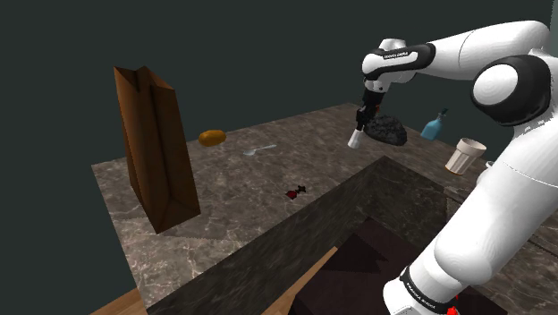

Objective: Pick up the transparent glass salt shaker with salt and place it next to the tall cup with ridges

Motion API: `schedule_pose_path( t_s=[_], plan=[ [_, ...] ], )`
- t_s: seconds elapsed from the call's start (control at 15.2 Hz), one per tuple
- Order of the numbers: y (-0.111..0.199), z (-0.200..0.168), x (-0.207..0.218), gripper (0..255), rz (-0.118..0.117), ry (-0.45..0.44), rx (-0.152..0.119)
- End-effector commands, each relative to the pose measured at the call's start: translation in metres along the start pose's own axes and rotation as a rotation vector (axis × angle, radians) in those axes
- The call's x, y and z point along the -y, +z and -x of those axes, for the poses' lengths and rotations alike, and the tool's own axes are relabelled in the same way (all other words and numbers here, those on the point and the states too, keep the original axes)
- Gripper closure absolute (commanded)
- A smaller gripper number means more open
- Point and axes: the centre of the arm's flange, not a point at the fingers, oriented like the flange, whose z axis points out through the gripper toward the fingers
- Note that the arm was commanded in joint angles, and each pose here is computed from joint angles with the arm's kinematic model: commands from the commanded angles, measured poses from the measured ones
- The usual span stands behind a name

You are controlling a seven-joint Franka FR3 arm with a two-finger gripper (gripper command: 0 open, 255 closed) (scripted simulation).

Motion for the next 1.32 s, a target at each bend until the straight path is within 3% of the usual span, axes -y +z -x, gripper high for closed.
schedule_pose_path(
  t_s=[0.0, 1.25],
  plan=[
    [-0.009, 0.000, 0.000, 255, 0.000, 0.000, 0.000],
    [-0.110, 0.002, -0.001, 255, 0.000, 0.000, 0.000]
  ],
)
